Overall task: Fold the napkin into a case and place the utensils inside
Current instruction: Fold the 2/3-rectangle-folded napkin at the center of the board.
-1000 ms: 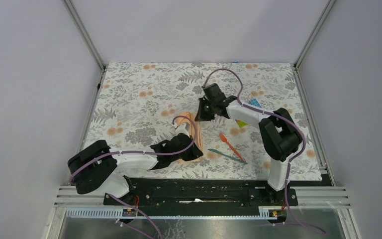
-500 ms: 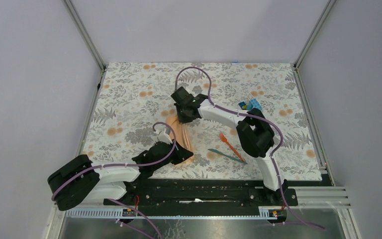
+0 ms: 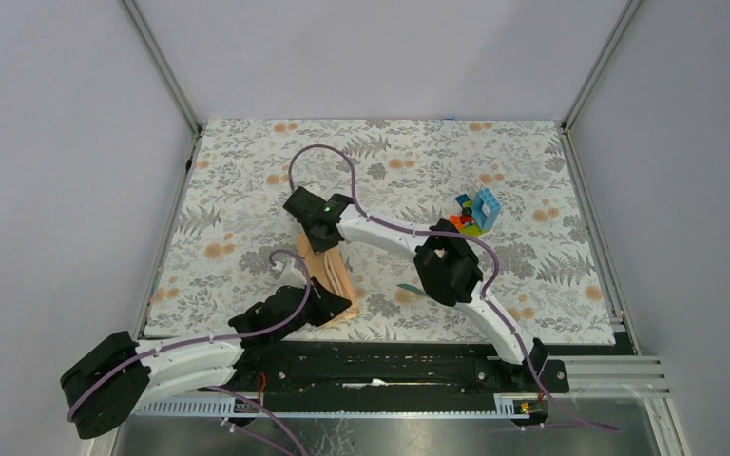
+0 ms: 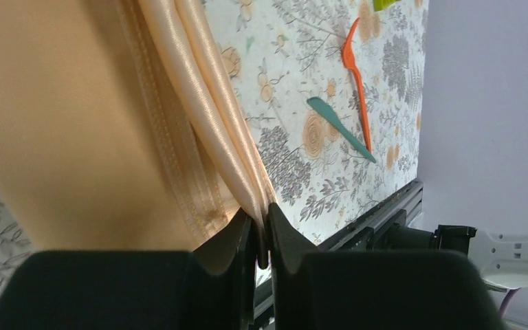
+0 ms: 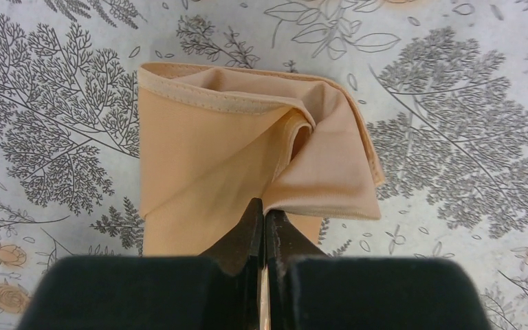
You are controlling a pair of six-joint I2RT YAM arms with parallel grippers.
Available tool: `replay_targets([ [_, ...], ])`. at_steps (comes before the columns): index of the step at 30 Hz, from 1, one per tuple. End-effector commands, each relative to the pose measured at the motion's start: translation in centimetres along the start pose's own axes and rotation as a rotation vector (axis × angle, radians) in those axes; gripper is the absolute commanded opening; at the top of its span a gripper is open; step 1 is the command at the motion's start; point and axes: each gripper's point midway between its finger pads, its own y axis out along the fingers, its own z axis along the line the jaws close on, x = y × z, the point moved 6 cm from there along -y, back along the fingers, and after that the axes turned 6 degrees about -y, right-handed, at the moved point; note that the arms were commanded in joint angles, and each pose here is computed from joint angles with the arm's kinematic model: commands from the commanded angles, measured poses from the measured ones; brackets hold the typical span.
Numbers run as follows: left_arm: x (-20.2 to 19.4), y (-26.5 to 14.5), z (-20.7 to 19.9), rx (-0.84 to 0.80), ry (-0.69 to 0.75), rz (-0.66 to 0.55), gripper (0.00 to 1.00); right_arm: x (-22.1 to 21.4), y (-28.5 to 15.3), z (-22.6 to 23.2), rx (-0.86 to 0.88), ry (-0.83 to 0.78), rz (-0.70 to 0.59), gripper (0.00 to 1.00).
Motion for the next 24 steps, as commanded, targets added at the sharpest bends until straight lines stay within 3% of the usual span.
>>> replay_targets([
  [1,-0.6,-1.0,1.3,0.095,0.007,0.047,0.21,1.6,0.6,0.9,-0.014,-0.017,-0.072,0.0],
  [5,0.1,-2.2,-0.3,0.147,0.012,0.057,0.53,1.7,0.5,1.0,0.01,-0.015,-0.097,0.0],
  [8,1.1,-3.7,-1.9,0.184,0.026,0.037,0.65,1.9,0.2,1.2,0.033,-0.026,-0.116,0.0],
  [12,3.5,-6.0,-2.5,0.38,0.053,-0.054,0.62,1.8,0.2,1.1,0.09,-0.016,-0.131,0.0],
  [18,7.4,-6.1,-2.3,0.476,-0.02,-0.176,0.51,1.3,0.0,0.3,0.188,0.032,-0.161,0.0],
  [24,12.4,-3.6,0.9,0.361,-0.179,-0.212,0.63,0.7,-0.3,-0.2,0.292,0.054,-0.173,0.0],
])
